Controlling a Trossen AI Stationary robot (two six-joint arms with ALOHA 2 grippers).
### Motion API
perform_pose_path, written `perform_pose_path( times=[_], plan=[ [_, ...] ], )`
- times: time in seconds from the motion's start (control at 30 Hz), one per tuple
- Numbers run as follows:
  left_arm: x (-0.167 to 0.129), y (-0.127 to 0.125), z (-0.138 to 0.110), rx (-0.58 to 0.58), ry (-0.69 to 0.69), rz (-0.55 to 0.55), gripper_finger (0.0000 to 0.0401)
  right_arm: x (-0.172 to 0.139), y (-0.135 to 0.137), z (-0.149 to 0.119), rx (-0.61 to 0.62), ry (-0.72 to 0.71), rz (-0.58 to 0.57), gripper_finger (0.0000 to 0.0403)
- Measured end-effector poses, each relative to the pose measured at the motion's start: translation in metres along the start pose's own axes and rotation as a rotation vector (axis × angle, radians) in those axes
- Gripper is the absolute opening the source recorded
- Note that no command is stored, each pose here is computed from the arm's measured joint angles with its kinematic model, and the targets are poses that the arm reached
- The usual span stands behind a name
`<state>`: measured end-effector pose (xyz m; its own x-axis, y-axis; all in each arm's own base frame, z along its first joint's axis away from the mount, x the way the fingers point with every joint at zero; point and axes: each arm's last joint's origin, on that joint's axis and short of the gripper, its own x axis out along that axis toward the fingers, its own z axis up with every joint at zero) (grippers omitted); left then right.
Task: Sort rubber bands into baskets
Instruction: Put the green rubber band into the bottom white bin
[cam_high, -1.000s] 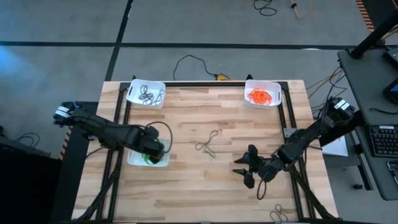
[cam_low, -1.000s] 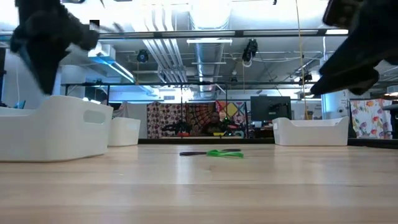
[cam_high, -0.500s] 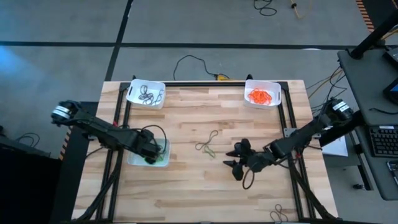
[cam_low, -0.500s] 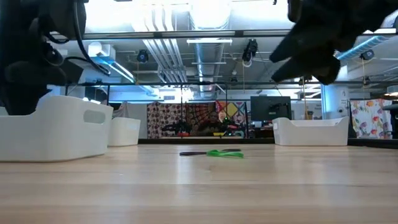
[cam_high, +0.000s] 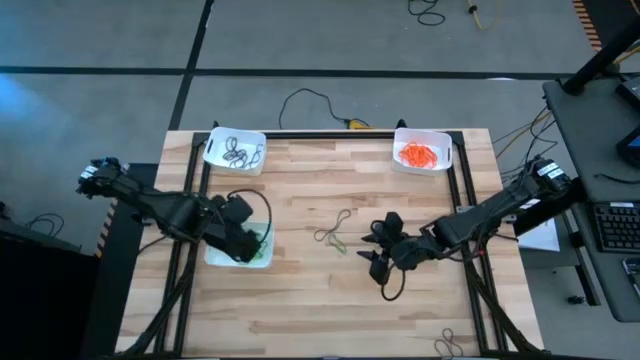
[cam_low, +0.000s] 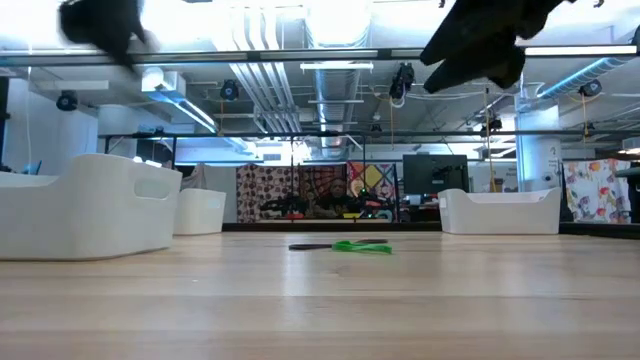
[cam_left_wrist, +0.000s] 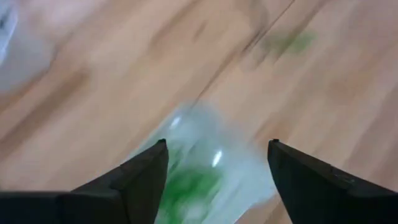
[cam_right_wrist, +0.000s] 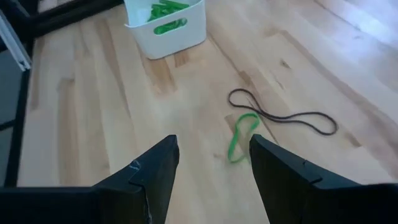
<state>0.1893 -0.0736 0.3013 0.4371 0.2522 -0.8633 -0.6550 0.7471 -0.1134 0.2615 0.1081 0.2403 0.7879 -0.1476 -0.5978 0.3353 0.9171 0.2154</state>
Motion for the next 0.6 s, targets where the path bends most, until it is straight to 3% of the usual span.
perform_pose_path(
  times=[0.13, 0.27, 0.4, 0.6],
  plan=[
    [-0.005, -0.027, 0.023, -0.002, -0.215, -0.108, 0.0274, -0.009, 0.004, 0.011, -0.039, 0.040, -0.029, 0.0192],
    [0.013, -0.058, 0.036, 0.066, -0.332, -0.177, 0.0275, -0.024, 0.008, 0.024, -0.099, 0.095, -0.065, 0.0192],
    [0.049, -0.077, 0.040, 0.154, -0.287, -0.218, 0.0270, -0.042, 0.015, 0.033, -0.148, 0.146, -0.080, 0.0192],
    [0.103, -0.090, 0.053, 0.239, -0.225, -0.291, 0.0251, -0.059, 0.028, 0.032, -0.119, 0.155, -0.045, 0.0192]
  ],
)
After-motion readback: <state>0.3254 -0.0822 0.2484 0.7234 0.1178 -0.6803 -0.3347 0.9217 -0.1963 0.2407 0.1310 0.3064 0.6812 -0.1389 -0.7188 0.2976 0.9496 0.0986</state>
